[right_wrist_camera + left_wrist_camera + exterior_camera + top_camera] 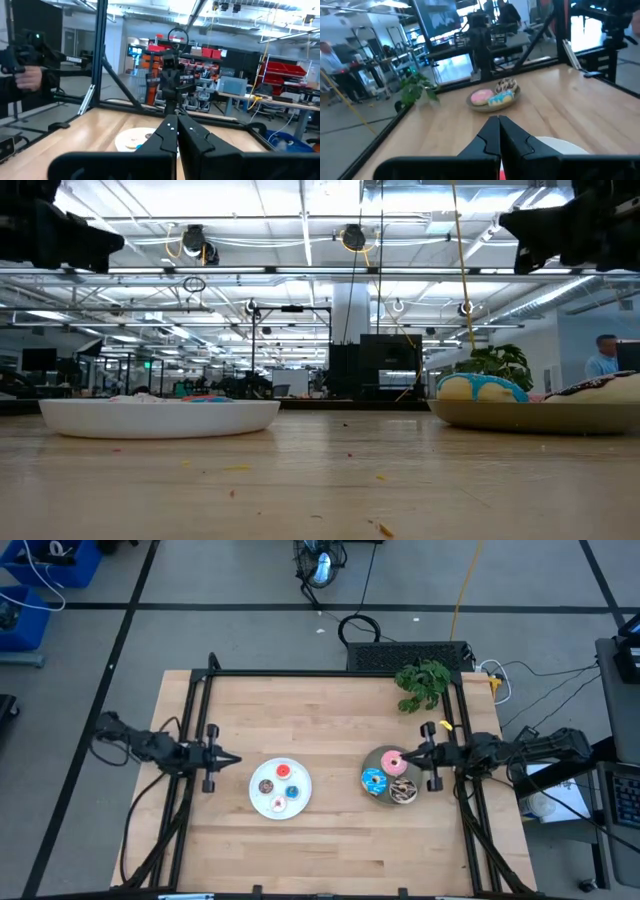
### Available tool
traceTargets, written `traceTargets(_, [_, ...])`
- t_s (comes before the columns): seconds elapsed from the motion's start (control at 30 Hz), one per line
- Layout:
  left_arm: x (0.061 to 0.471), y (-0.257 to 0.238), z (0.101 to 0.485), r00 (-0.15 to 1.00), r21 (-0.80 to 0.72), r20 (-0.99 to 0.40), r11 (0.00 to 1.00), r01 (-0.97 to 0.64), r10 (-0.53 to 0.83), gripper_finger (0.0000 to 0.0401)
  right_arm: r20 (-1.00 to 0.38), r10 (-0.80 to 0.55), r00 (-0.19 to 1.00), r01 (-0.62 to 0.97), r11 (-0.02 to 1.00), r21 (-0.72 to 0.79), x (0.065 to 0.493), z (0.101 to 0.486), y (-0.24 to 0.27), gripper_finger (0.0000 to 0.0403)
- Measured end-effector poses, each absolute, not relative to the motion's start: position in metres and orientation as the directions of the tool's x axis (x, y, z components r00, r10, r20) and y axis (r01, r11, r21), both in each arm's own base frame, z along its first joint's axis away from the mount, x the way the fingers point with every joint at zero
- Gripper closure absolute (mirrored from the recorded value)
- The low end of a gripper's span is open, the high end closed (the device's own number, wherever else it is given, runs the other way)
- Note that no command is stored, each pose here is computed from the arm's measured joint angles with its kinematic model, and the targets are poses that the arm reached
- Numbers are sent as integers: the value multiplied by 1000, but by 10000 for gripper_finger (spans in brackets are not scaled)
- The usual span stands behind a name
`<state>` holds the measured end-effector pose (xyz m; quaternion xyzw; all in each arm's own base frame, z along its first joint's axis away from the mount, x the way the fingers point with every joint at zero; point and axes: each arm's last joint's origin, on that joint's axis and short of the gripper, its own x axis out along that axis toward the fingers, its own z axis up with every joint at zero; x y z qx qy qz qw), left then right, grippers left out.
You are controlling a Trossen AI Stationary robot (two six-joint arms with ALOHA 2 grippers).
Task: Pick & Place donuts
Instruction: Return to Home Position
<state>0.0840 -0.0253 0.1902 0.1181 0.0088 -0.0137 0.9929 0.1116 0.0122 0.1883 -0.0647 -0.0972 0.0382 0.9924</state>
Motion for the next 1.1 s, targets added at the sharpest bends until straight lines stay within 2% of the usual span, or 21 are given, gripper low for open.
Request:
traceTargets(0.17, [90, -20, 175, 998, 207, -59, 977, 44, -33, 400, 160, 70, 985, -49, 990, -135, 113, 186, 10, 403])
traceTargets(0.4, [94, -13, 172, 997, 184, -40, 980, 74, -68, 401, 125, 48, 991, -29, 988, -149, 113, 182, 7, 403])
traceTargets(0.63, [100, -10, 165, 990, 154, -121, 983, 96, -78, 401, 84, 21, 996, -8, 989, -147, 114, 178, 4, 403])
traceTargets(0.9, [101, -8, 164, 989, 134, -139, 988, 72, -53, 397, 146, 8, 989, 12, 990, -140, 113, 184, 3, 403])
traceTargets(1.1, [101, -7, 165, 991, 131, -128, 990, 44, -27, 364, 177, 8, 984, 17, 990, -137, 113, 187, 3, 403])
